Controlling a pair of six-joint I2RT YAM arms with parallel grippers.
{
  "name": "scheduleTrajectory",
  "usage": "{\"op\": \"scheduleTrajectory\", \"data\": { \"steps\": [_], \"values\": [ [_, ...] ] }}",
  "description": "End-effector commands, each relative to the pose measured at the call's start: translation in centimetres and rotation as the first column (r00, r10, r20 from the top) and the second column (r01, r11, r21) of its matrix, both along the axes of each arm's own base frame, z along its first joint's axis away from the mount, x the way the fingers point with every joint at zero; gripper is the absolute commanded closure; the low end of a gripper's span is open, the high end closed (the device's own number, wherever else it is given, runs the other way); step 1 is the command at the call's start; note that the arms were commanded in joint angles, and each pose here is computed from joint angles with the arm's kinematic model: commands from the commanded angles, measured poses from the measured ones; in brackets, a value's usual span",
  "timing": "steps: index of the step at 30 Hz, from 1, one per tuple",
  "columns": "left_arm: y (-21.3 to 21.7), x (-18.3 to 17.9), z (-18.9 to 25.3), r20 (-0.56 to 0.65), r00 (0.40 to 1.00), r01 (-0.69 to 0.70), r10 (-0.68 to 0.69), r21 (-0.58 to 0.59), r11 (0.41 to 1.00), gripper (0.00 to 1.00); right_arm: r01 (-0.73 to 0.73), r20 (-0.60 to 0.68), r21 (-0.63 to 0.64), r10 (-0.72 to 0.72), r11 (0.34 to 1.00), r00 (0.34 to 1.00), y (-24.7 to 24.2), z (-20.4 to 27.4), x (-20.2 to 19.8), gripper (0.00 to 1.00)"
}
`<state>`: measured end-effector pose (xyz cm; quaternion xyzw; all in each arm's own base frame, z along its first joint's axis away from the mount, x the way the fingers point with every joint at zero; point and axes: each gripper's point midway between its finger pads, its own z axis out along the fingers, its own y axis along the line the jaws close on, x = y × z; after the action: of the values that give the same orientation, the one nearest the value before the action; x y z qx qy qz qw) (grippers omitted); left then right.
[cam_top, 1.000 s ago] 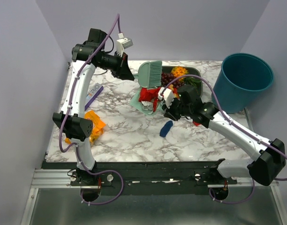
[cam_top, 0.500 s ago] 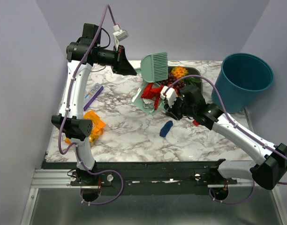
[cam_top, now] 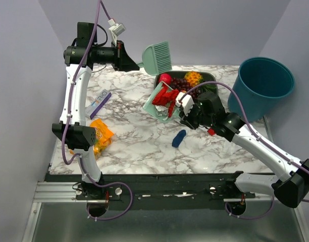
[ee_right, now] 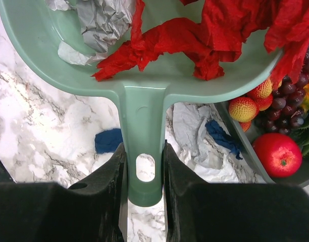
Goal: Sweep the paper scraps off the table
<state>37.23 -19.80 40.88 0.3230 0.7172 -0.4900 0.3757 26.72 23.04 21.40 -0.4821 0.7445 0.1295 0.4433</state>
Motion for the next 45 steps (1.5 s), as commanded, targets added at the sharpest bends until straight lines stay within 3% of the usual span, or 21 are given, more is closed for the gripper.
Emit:
{"op": "scheduleTrajectory", "data": {
  "steps": [1, 4, 7, 11, 17, 23, 28, 35, 36, 41, 43, 45],
  "values": [
    [1.5, 2.0, 0.6, 0.048, 0.992, -0.117, 0.117, 0.004, 0.993, 1.00, 0.046, 0.018, 0.025, -0.046, 0.999, 0.999, -0.7, 1.7, 0.0, 0.99],
    [3.6, 5.0, -2.6, 0.041, 0.958, -0.286, 0.284, 0.076, 0.955, 1.00, 0.073, 0.032, 0.038, -0.074, 0.997, 0.997, -1.0, 3.8, 0.1, 0.99],
    [4.8, 5.5, -4.5, 0.069, 0.936, -0.352, 0.346, 0.108, 0.930, 1.00, 0.103, 0.046, 0.047, -0.105, 0.994, 0.993, -1.6, 6.2, 0.4, 0.99],
    [5.5, 5.3, -6.4, 0.058, 0.924, -0.382, 0.378, 0.128, 0.915, 1.00, 0.193, -0.010, 0.037, -0.192, 0.981, 0.981, -3.6, 7.9, 1.3, 0.99],
    [6.2, 5.4, -10.0, -0.065, 0.907, -0.407, 0.416, 0.114, 0.906, 1.00, 0.343, -0.116, 0.051, -0.335, 0.938, 0.935, -7.2, 9.1, 3.7, 0.99],
    [5.9, 5.0, -11.8, -0.106, 0.914, -0.379, 0.392, 0.123, 0.917, 1.00, 0.612, -0.142, 0.106, -0.597, 0.784, 0.790, -17.0, 12.5, 8.4, 0.99],
    [5.7, 5.4, -12.8, -0.134, 0.912, -0.374, 0.388, 0.114, 0.920, 1.00, 0.745, -0.120, 0.112, -0.735, 0.658, 0.667, -23.9, 14.3, 9.8, 0.99],
    [5.3, 5.4, -13.1, -0.157, 0.914, -0.364, 0.374, 0.091, 0.927, 1.00, 0.891, 0.046, -0.098, -0.892, 0.443, 0.449, -35.4, 13.3, 9.0, 1.00],
    [5.4, 5.3, -13.2, -0.156, 0.914, -0.365, 0.375, 0.091, 0.927, 1.00, 0.914, 0.078, -0.122, -0.914, 0.387, 0.397, -37.6, 13.6, 8.4, 0.99],
    [5.4, 5.0, -13.5, -0.158, 0.914, -0.361, 0.373, 0.100, 0.927, 1.00, 0.884, 0.277, -0.329, -0.861, 0.333, 0.427, -42.2, 14.0, 8.8, 1.00],
    [5.4, 5.1, -13.5, -0.160, 0.914, -0.362, 0.374, 0.100, 0.927, 1.00, 0.882, 0.348, -0.386, -0.842, 0.272, 0.412, -43.7, 14.9, 8.5, 1.00],
    [5.4, 5.1, -13.5, -0.162, 0.913, -0.364, 0.375, 0.097, 0.926, 1.00, 0.858, 0.409, -0.455, -0.800, 0.239, 0.440, -44.8, 15.6, 8.4, 0.99]
  ]
}}
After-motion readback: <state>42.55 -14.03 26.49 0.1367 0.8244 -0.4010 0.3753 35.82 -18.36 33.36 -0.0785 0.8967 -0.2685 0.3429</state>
